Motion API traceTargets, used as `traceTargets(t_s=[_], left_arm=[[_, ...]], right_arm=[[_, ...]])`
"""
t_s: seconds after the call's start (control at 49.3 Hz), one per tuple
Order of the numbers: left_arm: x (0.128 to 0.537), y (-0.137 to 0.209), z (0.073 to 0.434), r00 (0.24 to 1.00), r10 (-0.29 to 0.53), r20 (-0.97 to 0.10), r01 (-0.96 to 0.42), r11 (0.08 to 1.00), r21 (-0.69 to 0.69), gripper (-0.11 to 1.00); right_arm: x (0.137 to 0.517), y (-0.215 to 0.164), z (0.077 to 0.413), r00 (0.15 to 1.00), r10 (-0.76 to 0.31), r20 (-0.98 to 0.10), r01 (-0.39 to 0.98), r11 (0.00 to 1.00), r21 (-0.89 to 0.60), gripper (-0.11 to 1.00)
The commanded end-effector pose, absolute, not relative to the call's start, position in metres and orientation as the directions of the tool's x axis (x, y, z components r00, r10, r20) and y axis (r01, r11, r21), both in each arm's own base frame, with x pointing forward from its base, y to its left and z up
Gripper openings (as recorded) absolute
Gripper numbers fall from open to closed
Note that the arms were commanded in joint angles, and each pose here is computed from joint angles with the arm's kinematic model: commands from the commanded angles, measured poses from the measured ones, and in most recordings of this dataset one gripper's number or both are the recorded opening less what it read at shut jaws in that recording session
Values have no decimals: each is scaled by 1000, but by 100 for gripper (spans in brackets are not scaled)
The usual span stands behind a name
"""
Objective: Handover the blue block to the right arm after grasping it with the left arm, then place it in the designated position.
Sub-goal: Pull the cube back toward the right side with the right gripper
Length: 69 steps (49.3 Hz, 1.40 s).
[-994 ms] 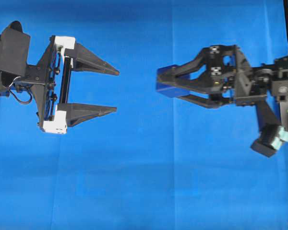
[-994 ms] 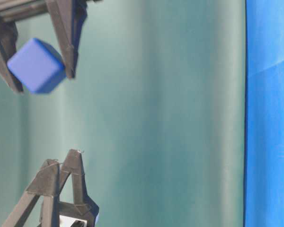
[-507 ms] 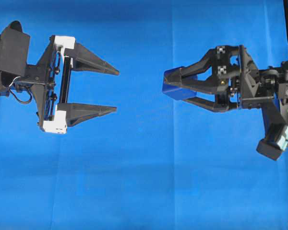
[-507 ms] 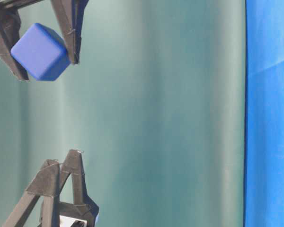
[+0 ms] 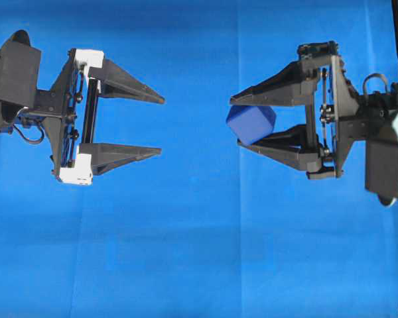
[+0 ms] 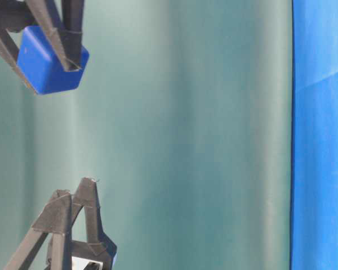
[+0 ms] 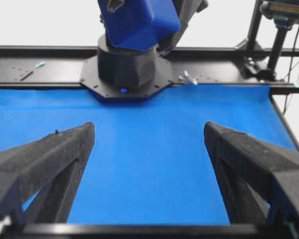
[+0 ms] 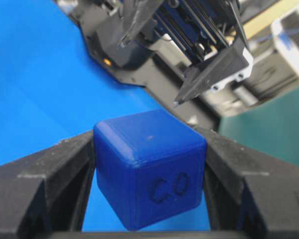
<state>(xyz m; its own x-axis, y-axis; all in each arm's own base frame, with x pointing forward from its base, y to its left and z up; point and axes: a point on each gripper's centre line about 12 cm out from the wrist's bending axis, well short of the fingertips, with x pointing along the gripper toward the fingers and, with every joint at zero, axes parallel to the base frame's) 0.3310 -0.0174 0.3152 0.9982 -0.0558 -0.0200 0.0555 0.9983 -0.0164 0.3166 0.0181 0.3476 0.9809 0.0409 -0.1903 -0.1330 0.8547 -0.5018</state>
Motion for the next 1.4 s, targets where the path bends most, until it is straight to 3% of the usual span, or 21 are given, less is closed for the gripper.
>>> traceTargets(t_s=[0.0,0.203,0.466,1.379], left_arm=[[329,-17,326,998,-56,15,57,998,-13,93],[329,-17,325,998,-57,14,57,998,-10,93],[329,-17,325,998,-57,12,57,998,-10,93],[329,-18,326,998,-58,14,58,998,-9,93]], right_arm=[[314,19,356,985,45,-167,-113,900,-421,53],[313,17,354,982,31,-184,-66,980,-190,53],[312,18,355,983,31,-181,-28,999,18,53],[311,17,353,980,22,-199,-10,998,59,53]])
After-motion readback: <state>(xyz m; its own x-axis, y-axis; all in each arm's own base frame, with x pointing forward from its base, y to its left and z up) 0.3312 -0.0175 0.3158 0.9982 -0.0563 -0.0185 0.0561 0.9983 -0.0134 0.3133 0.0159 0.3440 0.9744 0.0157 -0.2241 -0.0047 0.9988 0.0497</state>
